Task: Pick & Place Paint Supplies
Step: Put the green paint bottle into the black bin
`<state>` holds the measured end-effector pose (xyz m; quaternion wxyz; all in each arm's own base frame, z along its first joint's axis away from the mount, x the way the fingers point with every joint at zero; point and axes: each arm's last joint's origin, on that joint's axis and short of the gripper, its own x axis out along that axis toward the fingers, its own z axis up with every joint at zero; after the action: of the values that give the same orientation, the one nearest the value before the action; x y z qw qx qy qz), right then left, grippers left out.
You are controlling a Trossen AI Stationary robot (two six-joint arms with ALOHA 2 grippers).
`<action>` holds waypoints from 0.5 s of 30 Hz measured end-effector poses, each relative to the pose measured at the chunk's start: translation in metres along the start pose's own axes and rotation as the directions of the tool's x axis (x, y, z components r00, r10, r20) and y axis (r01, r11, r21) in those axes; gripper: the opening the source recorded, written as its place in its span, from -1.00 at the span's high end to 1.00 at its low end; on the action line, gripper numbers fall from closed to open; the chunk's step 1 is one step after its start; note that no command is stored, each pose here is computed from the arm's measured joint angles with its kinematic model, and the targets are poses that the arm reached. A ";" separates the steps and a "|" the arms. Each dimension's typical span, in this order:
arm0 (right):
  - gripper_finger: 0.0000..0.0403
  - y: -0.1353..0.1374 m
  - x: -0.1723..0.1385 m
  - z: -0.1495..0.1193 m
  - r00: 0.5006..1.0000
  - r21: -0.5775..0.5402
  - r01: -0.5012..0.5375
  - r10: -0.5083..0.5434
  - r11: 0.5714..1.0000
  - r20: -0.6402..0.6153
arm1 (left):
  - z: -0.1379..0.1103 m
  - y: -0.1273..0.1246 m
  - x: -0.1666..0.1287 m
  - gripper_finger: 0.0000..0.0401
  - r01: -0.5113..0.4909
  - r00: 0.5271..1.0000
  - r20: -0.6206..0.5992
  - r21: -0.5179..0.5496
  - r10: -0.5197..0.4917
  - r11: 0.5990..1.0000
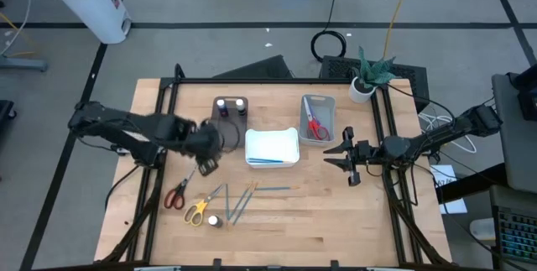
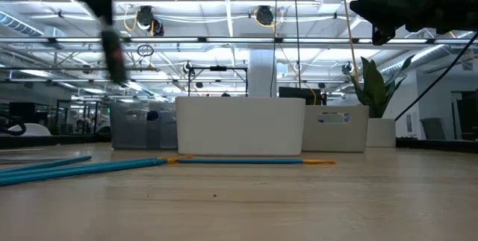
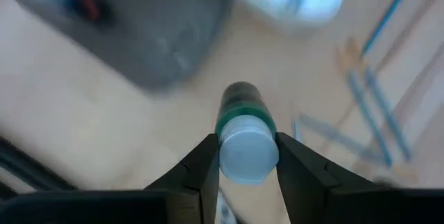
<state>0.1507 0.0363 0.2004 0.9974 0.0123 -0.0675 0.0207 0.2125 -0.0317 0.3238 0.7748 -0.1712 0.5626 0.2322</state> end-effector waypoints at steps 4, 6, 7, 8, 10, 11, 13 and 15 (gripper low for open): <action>0.54 0.000 0.000 0.000 1.000 0.003 0.000 0.000 1.000 0.000 | 0.030 0.015 -0.035 0.40 0.004 0.987 0.160 0.016 -0.007 1.000; 0.54 0.000 0.000 0.000 1.000 0.005 0.000 0.000 1.000 -0.001 | 0.044 0.024 -0.043 0.40 -0.013 0.981 0.196 0.023 0.009 1.000; 0.54 0.000 0.000 0.000 1.000 0.005 0.000 0.000 1.000 -0.003 | 0.050 0.028 -0.044 0.40 -0.023 0.979 0.203 0.021 0.018 1.000; 0.54 0.000 0.000 0.000 1.000 0.005 0.000 0.000 1.000 -0.004 | 0.057 0.032 -0.043 0.40 -0.034 0.979 0.204 0.020 0.029 0.999; 0.54 0.000 0.000 0.000 1.000 0.005 0.000 0.000 1.000 -0.004 | 0.069 0.039 -0.036 0.40 -0.053 0.983 0.180 0.025 0.048 0.998; 0.54 0.000 0.000 0.000 1.000 0.006 0.000 0.000 1.000 -0.004 | 0.074 0.042 -0.030 0.40 -0.055 0.987 0.155 0.036 0.049 0.998; 0.54 0.000 0.000 0.000 1.000 0.012 0.000 0.000 1.000 -0.004 | 0.086 0.046 -0.014 0.40 -0.054 0.994 0.095 0.058 0.048 0.997; 0.54 0.000 0.000 0.000 1.000 0.022 0.000 0.000 1.000 -0.004 | 0.097 0.047 0.004 0.40 -0.063 0.998 0.037 0.087 0.059 0.994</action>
<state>0.1508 0.0363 0.2000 0.9974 0.0230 -0.0653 0.0215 0.2640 0.0593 0.3499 0.7837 -0.1155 0.5638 0.2335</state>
